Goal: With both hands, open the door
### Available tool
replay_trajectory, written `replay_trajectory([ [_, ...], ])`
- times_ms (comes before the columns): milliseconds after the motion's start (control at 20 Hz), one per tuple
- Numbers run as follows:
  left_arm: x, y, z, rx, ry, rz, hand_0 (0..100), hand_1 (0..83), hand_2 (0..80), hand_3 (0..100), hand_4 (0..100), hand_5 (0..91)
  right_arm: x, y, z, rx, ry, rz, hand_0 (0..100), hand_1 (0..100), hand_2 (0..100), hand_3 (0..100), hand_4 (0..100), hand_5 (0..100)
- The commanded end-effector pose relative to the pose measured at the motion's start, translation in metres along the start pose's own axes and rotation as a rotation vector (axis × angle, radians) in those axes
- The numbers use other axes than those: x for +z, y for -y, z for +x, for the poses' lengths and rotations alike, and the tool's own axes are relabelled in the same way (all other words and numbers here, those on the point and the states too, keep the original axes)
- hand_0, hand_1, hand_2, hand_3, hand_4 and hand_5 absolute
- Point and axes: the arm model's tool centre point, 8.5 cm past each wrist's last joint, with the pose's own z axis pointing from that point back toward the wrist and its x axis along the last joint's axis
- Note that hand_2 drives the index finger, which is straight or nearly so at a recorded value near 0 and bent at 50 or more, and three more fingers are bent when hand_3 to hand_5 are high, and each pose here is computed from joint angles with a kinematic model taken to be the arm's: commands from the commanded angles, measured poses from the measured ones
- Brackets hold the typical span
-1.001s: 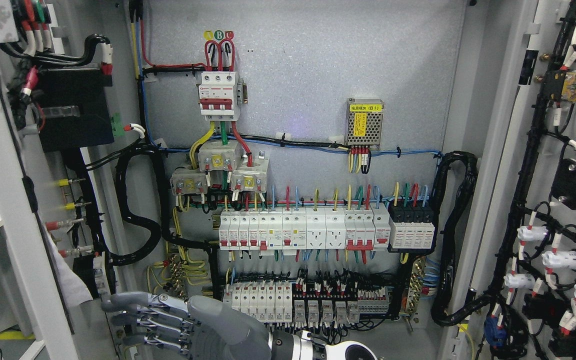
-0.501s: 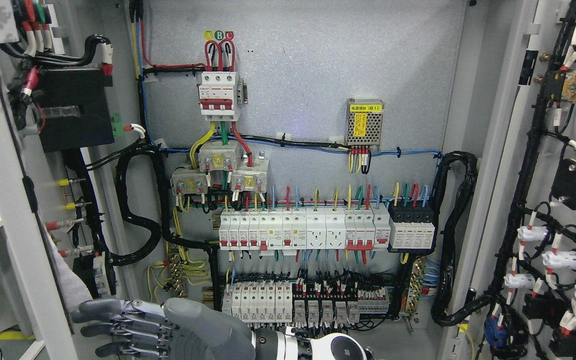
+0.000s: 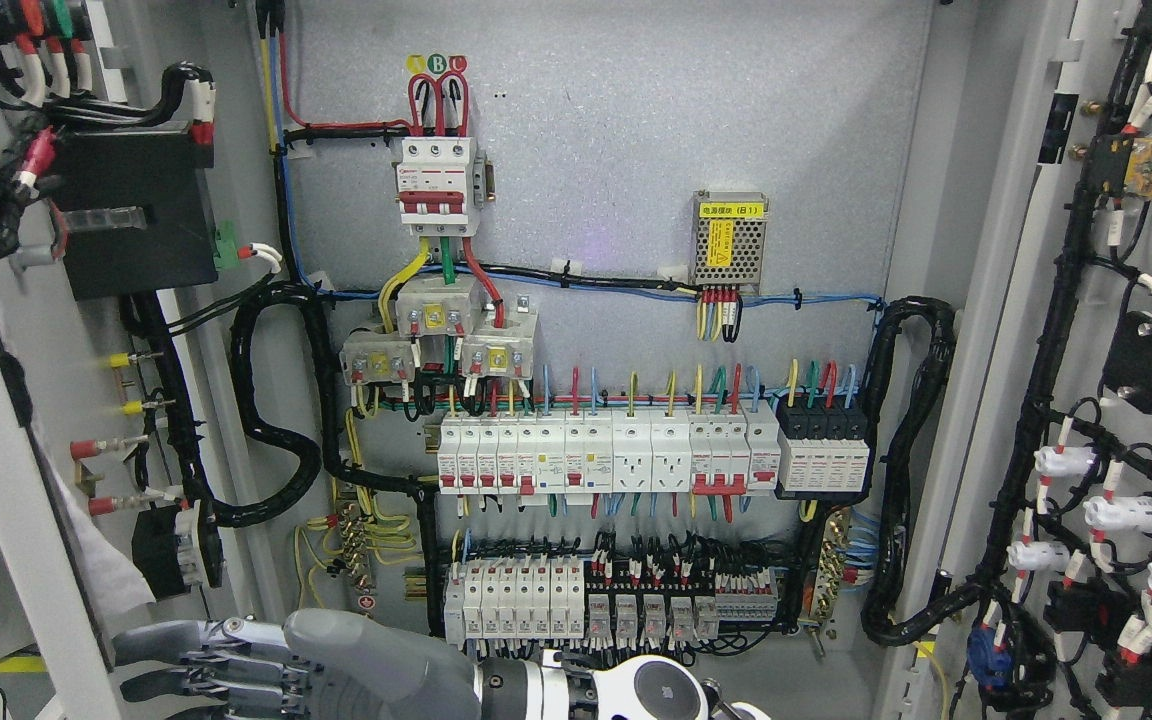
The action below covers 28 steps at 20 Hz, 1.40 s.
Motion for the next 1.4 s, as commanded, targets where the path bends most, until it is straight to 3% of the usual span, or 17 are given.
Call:
replay_trajectory([
  [0,0.002,-0.011,0.0,0.0,0.001,0.017,29,0.0,2.8,3,3,0.0,-0.007,0.005,-0.01,-0.006,-0.061,0.012,22,0,0,0,0,0],
  [551,0.002,-0.011,0.0,0.0,0.001,0.018,29,0.0,2.8,3,3,0.0,-0.021,-0.001,-0.027,-0.036,-0.135,0.049,22,0,0,0,0,0],
  [751,0.002,-0.011,0.0,0.0,0.001,0.018,29,0.0,2.8,3,3,0.0,-0.026,0.003,-0.019,-0.057,-0.118,0.02,22,0,0,0,0,0],
  [1352,0.002,-0.014,0.002,-0.001,0.004,0.021,29,0.0,2.8,3,3,0.0,-0.038,-0.003,-0.02,-0.023,-0.18,0.073,22,0,0,0,0,0],
])
